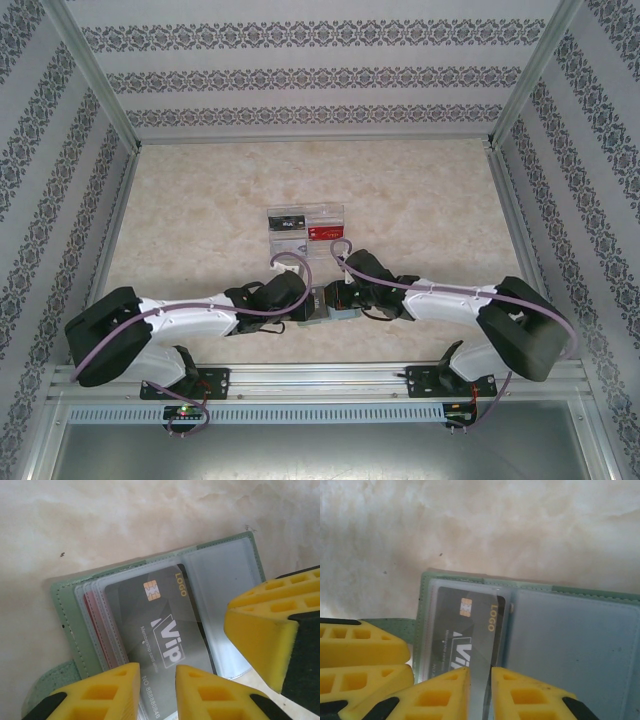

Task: Take the credit cards out of the card holder

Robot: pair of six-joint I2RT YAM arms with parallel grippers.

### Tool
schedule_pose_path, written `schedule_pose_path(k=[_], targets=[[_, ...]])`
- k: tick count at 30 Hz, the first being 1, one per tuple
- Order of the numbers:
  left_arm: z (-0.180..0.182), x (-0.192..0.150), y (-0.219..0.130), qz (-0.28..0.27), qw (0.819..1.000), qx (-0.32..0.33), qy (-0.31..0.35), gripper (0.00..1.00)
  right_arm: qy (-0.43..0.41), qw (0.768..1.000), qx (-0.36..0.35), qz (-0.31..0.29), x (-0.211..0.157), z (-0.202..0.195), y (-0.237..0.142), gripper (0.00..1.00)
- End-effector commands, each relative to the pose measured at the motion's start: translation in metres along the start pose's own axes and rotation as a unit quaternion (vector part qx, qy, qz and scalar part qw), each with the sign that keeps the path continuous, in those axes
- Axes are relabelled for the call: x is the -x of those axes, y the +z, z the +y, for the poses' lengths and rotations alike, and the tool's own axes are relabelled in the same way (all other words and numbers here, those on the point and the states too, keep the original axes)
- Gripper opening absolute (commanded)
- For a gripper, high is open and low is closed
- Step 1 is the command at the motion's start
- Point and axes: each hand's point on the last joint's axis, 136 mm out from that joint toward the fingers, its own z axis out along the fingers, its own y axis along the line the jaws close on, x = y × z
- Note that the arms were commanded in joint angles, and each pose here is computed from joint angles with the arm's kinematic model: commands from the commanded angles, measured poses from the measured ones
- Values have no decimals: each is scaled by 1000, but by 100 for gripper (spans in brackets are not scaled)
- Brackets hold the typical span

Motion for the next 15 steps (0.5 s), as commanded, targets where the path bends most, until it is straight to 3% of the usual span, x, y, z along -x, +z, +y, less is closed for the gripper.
schedule_pose_path(k=[1, 15], targets=[[0, 3, 6, -2, 1000, -2, -5, 27, 4, 1000, 13, 3, 3, 10, 3, 21], [15, -8, 13, 15, 999, 25, -15, 26, 12, 1000, 5, 20, -4, 2, 10, 22]])
